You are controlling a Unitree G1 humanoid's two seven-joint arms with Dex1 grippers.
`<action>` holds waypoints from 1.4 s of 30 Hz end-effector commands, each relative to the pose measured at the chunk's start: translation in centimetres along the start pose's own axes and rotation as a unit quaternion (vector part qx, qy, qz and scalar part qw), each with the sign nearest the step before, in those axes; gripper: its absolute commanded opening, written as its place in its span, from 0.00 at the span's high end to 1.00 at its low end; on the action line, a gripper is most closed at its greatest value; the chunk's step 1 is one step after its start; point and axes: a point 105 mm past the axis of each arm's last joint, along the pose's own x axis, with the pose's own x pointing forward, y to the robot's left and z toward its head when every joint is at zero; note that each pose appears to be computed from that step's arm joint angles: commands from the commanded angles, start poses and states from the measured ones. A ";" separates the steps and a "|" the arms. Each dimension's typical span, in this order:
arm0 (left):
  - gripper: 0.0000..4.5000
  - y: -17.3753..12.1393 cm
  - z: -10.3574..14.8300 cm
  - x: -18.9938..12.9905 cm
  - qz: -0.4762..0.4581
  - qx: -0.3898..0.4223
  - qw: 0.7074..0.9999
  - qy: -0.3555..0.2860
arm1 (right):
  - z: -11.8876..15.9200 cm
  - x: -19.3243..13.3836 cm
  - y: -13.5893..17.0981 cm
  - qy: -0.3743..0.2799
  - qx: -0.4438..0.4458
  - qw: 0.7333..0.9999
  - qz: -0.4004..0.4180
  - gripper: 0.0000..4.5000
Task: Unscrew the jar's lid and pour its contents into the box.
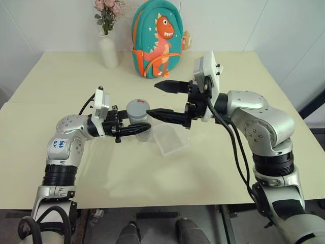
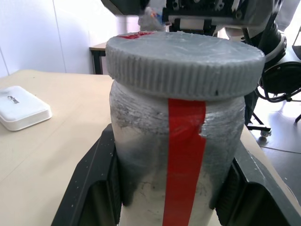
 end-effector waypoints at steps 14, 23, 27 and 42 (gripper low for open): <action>0.56 0.8 1.2 1.1 -0.024 0.031 0.999 -0.011 | -0.8 4.3 1.1 -0.013 -0.013 0.999 0.032 0.01; 0.56 0.6 1.2 1.2 -0.025 0.029 0.999 -0.012 | -0.7 4.8 0.0 -0.016 -0.021 1.000 0.014 0.01; 0.56 0.5 1.2 1.2 -0.027 0.028 0.999 -0.013 | -1.0 4.8 -0.4 -0.013 -0.024 1.000 0.007 0.01; 0.56 0.4 1.2 0.8 -0.020 0.028 0.999 -0.010 | -1.1 2.4 -1.6 0.010 -0.037 0.999 -0.028 0.01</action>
